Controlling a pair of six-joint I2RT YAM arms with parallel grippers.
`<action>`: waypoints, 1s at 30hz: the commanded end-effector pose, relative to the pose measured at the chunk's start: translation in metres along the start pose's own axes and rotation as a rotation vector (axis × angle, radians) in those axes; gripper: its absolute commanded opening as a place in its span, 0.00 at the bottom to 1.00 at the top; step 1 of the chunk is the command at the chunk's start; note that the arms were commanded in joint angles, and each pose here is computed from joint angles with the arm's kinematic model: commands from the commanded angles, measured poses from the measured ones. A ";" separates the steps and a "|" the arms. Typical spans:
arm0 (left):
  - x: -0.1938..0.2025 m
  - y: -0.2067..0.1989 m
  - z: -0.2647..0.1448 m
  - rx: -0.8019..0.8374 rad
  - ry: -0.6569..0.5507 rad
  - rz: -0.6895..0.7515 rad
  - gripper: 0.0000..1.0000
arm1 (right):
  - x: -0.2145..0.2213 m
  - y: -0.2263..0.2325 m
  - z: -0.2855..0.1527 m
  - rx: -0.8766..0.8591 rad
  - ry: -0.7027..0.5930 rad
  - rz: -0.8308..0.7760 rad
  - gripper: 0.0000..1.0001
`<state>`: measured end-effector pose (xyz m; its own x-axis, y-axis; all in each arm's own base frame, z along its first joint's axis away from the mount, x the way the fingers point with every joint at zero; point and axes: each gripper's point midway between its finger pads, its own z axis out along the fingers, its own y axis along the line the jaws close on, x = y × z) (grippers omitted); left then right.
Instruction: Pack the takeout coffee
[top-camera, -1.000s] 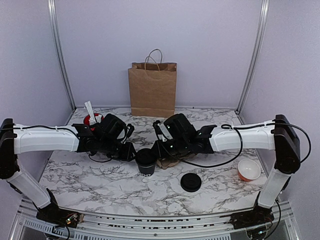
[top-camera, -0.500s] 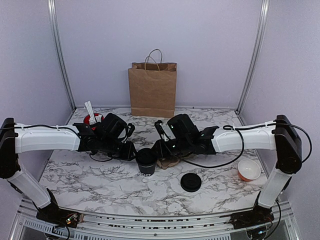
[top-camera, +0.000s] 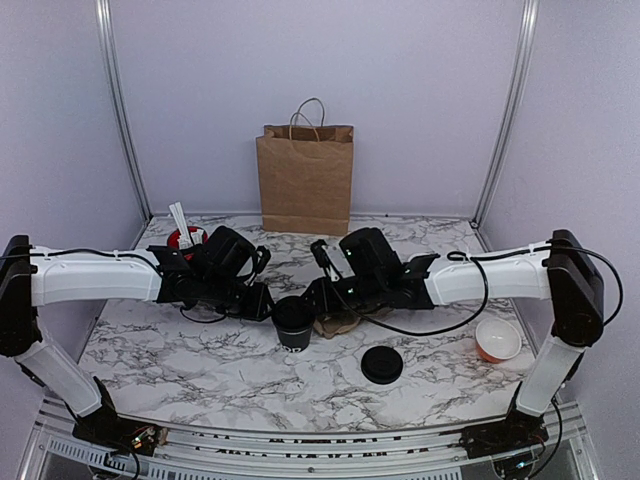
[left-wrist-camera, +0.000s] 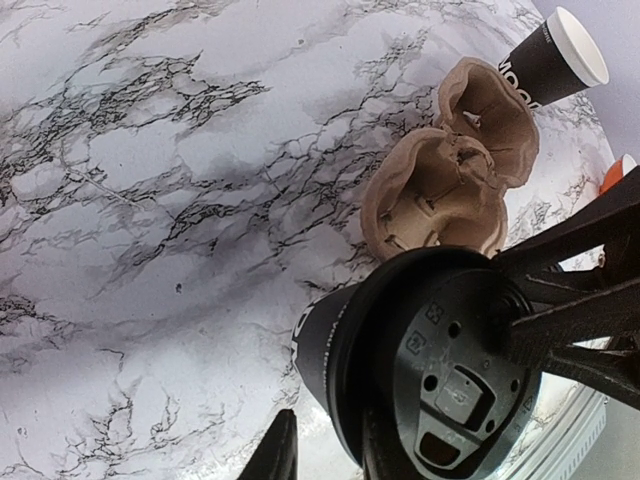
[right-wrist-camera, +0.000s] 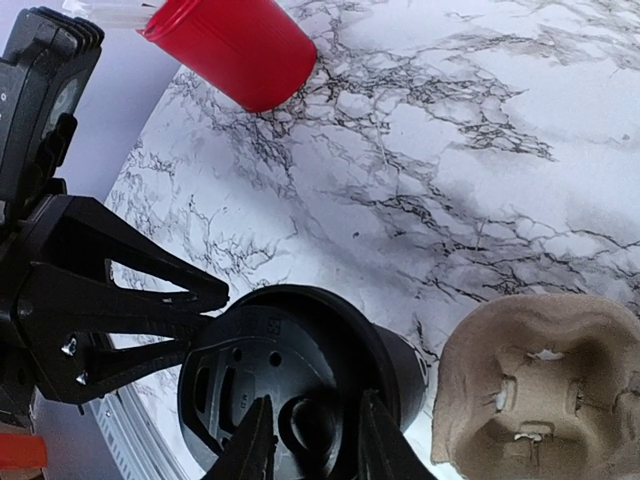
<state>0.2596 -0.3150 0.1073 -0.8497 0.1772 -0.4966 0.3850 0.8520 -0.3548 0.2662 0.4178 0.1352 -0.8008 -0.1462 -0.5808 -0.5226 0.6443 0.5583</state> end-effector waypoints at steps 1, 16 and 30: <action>0.095 0.042 0.034 -0.139 0.323 0.032 0.22 | 0.080 -0.027 0.016 0.032 0.253 0.081 0.28; 0.081 0.033 0.028 -0.123 0.296 0.039 0.22 | 0.067 -0.027 0.009 0.070 0.220 0.067 0.28; 0.032 0.012 0.004 -0.120 0.197 0.092 0.22 | -0.002 0.010 0.000 0.043 0.082 -0.002 0.29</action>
<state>0.2659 -0.3199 0.1169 -0.8386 0.2228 -0.4970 0.4075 0.8621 -0.3011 0.2691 0.4169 0.1404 -0.8230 -0.1672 -0.5429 -0.4975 0.6733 0.5469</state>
